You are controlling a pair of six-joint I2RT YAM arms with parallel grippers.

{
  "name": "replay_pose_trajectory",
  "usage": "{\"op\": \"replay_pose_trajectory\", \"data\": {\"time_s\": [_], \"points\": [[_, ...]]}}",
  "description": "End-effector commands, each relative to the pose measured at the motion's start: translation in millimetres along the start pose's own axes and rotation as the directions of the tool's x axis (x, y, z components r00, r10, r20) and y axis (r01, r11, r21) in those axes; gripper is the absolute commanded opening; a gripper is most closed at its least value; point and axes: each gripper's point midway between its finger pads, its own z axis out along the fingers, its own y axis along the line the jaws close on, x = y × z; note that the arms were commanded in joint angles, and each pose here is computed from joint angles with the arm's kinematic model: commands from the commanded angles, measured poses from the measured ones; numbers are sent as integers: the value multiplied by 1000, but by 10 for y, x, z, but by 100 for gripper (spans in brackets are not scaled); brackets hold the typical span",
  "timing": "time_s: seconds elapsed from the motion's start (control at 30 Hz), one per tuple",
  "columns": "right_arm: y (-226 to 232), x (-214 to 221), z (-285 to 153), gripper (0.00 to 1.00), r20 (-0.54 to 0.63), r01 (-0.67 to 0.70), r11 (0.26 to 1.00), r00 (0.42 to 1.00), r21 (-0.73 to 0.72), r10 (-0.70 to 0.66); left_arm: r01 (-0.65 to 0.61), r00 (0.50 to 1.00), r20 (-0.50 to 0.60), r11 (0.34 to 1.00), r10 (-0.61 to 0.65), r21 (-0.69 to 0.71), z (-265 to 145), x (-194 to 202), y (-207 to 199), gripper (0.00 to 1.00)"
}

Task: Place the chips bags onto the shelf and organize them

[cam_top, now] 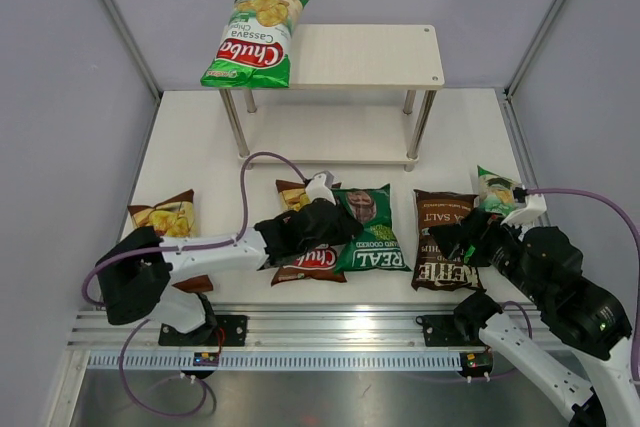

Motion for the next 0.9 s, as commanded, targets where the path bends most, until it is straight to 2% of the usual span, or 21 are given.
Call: {"op": "replay_pose_trajectory", "data": {"time_s": [0.0,0.13,0.37,0.5,0.63,0.83,0.87], "points": [[-18,-43,66,97,34,-20,1000,999,12,19,10,991,132,993,-26,120,-279,-396,-402,14],[-24,13,108,97,20,-67,998,998,18,66,-5,986,167,980,-28,198,-545,-573,-654,13],[346,53,29,98,-4,-208,957,977,-201,212,-51,960,276,934,-52,353,-1194,-895,-1105,12],[608,51,-123,99,-41,-274,892,960,-361,278,-126,924,378,892,-54,435,-1632,-1165,-1357,11],[756,62,-136,99,-82,-343,828,936,-445,343,-158,888,449,855,-96,494,-1942,-1384,-1504,11],[1066,-39,-208,99,-46,-259,715,952,-649,304,-189,834,520,789,-186,585,-2344,-1651,-1682,10],[1155,-89,-222,100,-26,-231,675,954,-701,299,-188,827,526,784,-199,592,-2392,-1688,-1697,10]]}}
